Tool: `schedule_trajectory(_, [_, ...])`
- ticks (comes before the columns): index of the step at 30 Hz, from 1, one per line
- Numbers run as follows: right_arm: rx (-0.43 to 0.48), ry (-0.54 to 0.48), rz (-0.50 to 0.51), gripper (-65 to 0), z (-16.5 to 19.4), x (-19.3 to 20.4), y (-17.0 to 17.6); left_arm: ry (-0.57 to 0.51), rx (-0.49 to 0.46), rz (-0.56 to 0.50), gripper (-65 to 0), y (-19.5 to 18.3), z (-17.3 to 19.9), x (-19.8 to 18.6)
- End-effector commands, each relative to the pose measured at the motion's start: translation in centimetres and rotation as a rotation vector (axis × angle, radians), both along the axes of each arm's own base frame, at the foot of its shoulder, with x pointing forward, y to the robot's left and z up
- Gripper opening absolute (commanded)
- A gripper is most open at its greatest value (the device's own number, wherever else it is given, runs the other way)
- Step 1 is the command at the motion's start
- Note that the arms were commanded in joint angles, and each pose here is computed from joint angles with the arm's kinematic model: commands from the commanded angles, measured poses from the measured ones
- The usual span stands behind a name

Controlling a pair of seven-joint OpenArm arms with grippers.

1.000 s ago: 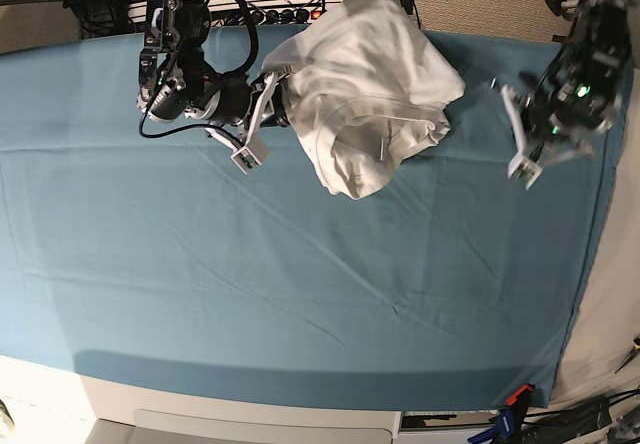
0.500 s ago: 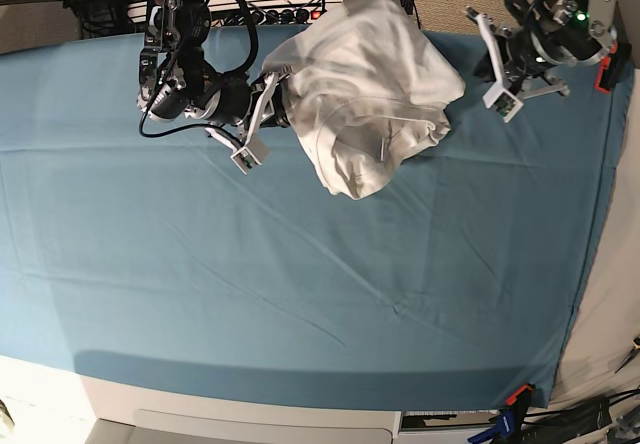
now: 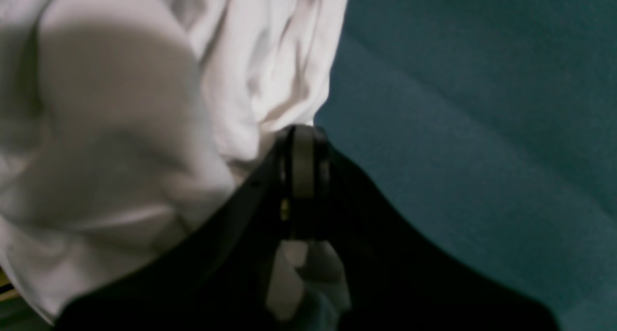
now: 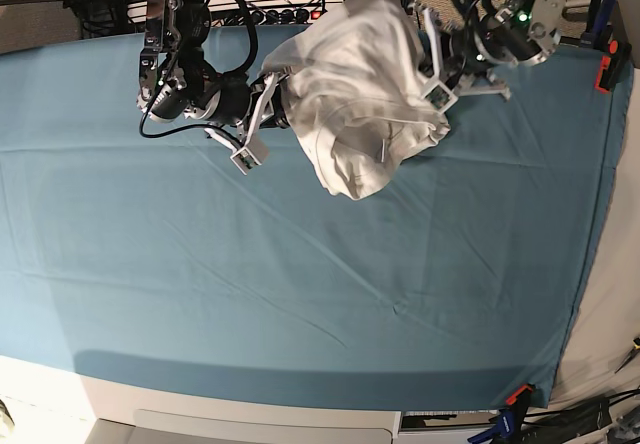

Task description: Fold the T-shirt properly

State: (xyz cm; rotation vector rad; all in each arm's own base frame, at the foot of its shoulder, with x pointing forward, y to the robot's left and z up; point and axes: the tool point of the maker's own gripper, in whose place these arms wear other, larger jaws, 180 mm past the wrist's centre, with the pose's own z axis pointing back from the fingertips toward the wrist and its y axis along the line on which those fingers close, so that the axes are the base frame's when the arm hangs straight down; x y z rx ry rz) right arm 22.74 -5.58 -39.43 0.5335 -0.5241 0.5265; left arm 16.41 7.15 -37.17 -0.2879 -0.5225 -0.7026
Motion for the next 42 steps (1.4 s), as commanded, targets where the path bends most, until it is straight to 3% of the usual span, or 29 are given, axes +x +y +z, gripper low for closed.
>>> schedule_trajectory(1, [0.003, -0.022, 0.002, -65.0, 0.6, 0.5, 0.0, -0.03, -0.016, -0.01, -65.0, -0.4, 0.5, 0.6])
schedule_trajectory(9, [-0.012, 0.003, 0.011, -65.0, 0.2, -0.1, -0.1, 0.032, -0.015, 0.015, -65.0, -1.1, -2.8, 3.1])
schedule_trajectory(27, [-0.017, -0.028, 0.026, -65.0, 1.9, -4.0, 0.3, -0.14, -0.053, 0.009, -65.0, -1.8, 1.1, 9.8])
schedule_trajectory(35, [0.042, -0.103, -0.006, -65.0, 3.1, -2.7, 0.9, -0.167, -0.037, 0.028, -65.0, -1.0, 1.4, 12.3])
schedule_trajectory(42, [-0.001, -0.128, -0.028, -65.0, 3.1, -1.6, 0.2, -0.17, -0.01, 0.056, -65.0, 0.1, 1.2, 14.7])
